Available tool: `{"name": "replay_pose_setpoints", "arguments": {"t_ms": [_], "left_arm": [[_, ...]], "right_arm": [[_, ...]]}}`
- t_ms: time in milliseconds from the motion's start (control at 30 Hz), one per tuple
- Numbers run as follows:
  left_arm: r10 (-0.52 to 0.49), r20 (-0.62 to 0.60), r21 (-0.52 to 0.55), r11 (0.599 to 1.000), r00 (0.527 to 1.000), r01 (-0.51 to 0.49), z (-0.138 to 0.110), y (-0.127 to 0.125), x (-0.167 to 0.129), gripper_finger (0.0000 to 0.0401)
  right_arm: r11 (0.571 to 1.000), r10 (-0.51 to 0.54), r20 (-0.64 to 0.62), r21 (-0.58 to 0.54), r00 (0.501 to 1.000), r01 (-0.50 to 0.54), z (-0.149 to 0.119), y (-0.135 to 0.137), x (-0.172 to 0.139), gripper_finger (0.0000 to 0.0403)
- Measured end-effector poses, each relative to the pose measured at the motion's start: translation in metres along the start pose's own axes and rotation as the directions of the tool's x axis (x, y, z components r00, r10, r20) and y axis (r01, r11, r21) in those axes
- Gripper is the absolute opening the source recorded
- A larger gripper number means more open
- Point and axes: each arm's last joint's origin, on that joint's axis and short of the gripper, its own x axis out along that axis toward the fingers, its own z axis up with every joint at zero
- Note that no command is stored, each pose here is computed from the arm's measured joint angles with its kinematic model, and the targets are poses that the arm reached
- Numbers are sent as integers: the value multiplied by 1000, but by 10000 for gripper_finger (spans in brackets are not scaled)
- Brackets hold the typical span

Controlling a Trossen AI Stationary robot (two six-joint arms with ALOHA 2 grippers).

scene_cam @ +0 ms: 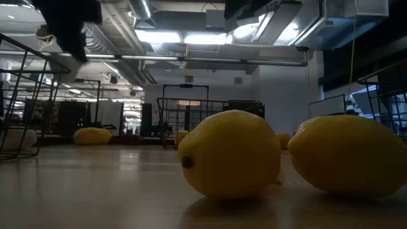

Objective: Sort produce into baskets
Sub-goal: Put the garlic into the bottom left wire basket

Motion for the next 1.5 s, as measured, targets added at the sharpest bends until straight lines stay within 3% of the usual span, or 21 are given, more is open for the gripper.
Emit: {"name": "replay_pose_setpoints", "arguments": {"t_ms": [233,500,700,900,1133,1300,1500], "left_arm": [[-285,112,-4,958,952,288,-7,-16,-35,33],[-448,118,-9,892,886,452,-20,-27,-50,33],[-550,121,48,835,826,548,-21,-38,-55,33],[-592,55,40,806,804,591,-24,-53,-41,33],[-557,-62,-4,830,828,558,-47,-66,-14,33],[-575,-69,32,816,815,578,-55,-82,1,33],[-481,-117,110,863,869,493,-61,-98,14,33]], "right_arm": [[1000,0,0,2,1000,0,0,0,0,390],[1000,1,1,7,1000,-1,0,0,0,390],[1000,2,1,9,1000,-2,0,0,0,390],[1000,3,2,12,1000,-3,0,1,0,390],[1000,4,3,16,1000,-4,1,1,0,390],[1000,4,3,16,1000,-4,1,1,0,390],[999,6,9,33,1000,-6,2,2,1,390]]}}
